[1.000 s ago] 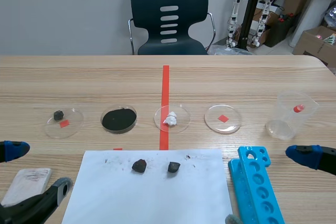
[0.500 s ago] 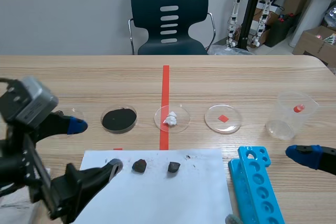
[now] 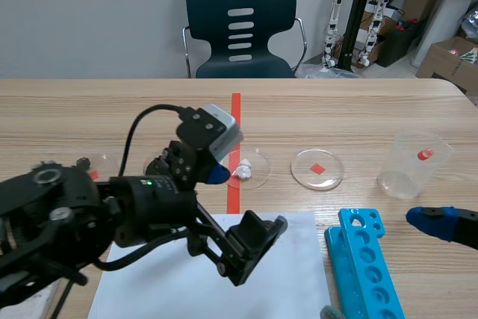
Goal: Pick up the right mineral with the left hand
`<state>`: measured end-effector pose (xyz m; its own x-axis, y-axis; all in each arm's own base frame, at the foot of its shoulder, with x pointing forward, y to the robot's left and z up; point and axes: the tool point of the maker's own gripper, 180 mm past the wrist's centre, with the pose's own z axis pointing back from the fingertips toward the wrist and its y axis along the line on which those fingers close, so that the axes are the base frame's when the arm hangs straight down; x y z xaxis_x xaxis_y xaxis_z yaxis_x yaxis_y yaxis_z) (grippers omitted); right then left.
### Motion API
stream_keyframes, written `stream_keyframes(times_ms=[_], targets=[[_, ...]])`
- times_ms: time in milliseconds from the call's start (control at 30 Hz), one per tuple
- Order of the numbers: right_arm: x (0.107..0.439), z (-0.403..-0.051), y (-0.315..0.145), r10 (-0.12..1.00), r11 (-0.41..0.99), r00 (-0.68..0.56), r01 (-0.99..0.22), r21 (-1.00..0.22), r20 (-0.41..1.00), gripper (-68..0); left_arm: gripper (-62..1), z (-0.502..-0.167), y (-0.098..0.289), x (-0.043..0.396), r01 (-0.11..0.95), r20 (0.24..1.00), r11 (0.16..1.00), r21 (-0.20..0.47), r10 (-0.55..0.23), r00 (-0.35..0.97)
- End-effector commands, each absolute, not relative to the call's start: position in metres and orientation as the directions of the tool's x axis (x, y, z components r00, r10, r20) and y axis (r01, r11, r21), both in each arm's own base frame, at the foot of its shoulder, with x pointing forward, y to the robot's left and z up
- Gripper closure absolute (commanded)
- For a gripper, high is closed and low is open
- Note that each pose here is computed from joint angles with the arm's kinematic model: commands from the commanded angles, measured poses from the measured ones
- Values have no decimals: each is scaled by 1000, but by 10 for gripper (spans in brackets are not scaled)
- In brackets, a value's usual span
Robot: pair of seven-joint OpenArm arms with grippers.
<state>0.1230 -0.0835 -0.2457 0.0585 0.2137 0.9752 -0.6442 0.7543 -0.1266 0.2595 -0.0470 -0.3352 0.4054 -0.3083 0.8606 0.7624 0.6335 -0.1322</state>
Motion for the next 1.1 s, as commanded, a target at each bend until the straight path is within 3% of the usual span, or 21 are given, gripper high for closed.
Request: stream_keyframes(times_ms=[0, 167, 433, 633, 733, 1067], targets=[[125, -239, -84, 201, 754, 35, -644, -132, 979, -679, -623, -341, -49, 272, 734, 853, 666, -133, -299, 427], [125, -239, -84, 201, 754, 35, -644, -132, 979, -679, -623, -373, -52, 291, 690, 791, 715, -110, -357, 496], [125, -239, -84, 201, 754, 35, -644, -132, 979, -679, -623, -398, -47, 297, 683, 758, 728, -56, -414, 504], [125, -239, -84, 201, 754, 35, -644, -132, 979, -679, -623, -410, -37, 287, 712, 747, 699, 68, -509, 428], [125, -239, -84, 201, 754, 35, -644, -132, 979, -679, -623, -419, -32, 279, 718, 711, 691, 81, -545, 444], [125, -239, -84, 201, 754, 35, -644, -132, 979, -679, -623, -394, -40, 268, 739, 752, 664, 114, -544, 373]])
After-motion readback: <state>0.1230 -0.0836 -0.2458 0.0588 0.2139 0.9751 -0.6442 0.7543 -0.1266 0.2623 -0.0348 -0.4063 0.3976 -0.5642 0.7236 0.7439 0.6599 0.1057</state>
